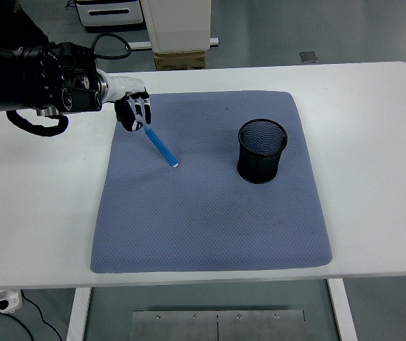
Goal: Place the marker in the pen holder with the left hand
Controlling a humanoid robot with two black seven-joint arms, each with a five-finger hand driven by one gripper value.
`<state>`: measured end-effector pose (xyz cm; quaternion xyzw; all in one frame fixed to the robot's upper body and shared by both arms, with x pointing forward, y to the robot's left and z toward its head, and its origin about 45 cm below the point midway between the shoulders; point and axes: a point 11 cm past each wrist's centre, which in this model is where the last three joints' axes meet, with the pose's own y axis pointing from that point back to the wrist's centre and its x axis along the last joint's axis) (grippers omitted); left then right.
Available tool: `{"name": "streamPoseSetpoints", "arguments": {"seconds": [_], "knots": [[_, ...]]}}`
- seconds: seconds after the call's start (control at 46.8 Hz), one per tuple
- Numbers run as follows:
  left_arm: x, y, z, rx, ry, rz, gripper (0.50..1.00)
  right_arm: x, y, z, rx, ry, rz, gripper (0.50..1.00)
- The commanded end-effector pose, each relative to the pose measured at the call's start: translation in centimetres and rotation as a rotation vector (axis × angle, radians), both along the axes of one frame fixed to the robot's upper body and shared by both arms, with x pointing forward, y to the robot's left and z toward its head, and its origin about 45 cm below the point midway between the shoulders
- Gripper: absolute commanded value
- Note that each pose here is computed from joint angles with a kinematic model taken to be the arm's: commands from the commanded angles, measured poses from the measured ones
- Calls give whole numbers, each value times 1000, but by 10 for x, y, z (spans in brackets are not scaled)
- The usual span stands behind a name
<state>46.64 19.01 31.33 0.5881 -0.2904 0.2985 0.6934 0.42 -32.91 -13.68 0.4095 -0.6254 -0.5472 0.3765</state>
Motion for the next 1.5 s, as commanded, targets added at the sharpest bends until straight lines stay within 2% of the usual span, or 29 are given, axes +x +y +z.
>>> {"name": "streamPoseSetpoints", "arguments": {"seconds": [0.0,1.004,1.474], "knots": [[1,-1,1,-2,-4,0,500,0,0,0,0,0,0,1000],[7,-8,29,-3,-61,-17,500,0,0,0,0,0,0,1000],[7,-31,42,-59,-78,-50,500,0,0,0,0,0,0,1000]]}}
